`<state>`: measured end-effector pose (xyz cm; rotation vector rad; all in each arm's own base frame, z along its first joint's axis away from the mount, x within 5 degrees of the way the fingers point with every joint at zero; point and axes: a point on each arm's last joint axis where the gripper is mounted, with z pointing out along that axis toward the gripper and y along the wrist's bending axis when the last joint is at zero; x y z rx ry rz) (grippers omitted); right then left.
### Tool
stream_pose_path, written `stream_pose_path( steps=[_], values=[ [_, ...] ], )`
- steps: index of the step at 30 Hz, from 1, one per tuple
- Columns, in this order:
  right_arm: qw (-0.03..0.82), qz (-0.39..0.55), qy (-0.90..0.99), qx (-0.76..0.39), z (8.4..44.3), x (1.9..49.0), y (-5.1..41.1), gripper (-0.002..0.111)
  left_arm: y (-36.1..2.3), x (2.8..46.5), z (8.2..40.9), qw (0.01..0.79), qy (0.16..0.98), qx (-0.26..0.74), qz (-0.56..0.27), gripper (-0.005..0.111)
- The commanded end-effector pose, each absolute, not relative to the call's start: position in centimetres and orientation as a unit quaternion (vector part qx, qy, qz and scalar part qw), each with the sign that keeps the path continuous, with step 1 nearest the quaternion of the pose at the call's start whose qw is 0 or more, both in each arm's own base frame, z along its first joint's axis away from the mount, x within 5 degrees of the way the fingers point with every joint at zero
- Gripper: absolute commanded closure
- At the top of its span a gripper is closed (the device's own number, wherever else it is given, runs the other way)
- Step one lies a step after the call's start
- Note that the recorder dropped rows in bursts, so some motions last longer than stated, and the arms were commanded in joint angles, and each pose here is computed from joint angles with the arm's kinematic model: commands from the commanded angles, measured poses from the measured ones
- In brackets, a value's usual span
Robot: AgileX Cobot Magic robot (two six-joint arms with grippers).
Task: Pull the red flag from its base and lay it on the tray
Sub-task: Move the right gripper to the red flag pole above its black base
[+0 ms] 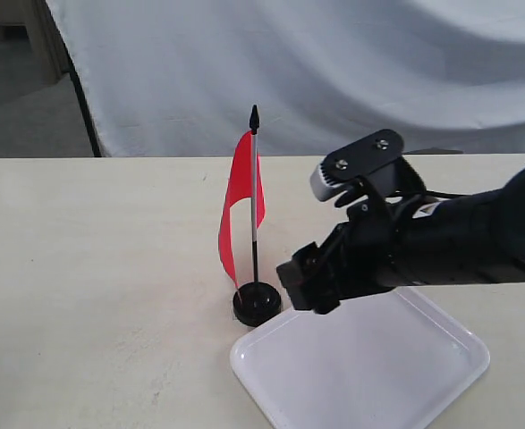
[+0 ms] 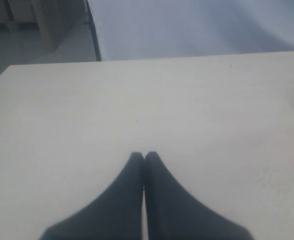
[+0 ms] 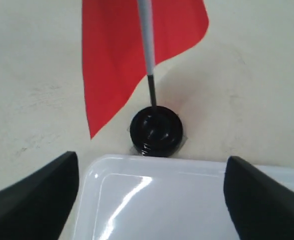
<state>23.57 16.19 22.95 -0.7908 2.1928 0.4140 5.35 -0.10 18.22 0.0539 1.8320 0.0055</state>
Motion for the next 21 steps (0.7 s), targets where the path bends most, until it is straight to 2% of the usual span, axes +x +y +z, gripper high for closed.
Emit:
stream_pose_path(
  steps=[1, 13, 21],
  values=[
    [0.386, 0.165, 0.849, -0.320, 22.9, 24.6, 18.4, 0.033, -0.1, 5.3, 18.2, 0.611, 0.791, 0.021, 0.002, 0.107],
    [0.394, 0.152, 0.849, -0.317, 21.5, 26.7, 20.4, 0.033, -0.1, 5.3, 18.2, 0.611, 0.791, 0.021, 0.002, 0.107],
    [0.402, 0.166, 0.849, -0.299, 22.5, 27.3, 20.9, 0.033, -0.1, 5.3, 18.2, 0.611, 0.791, 0.021, 0.002, 0.107]
  ],
)
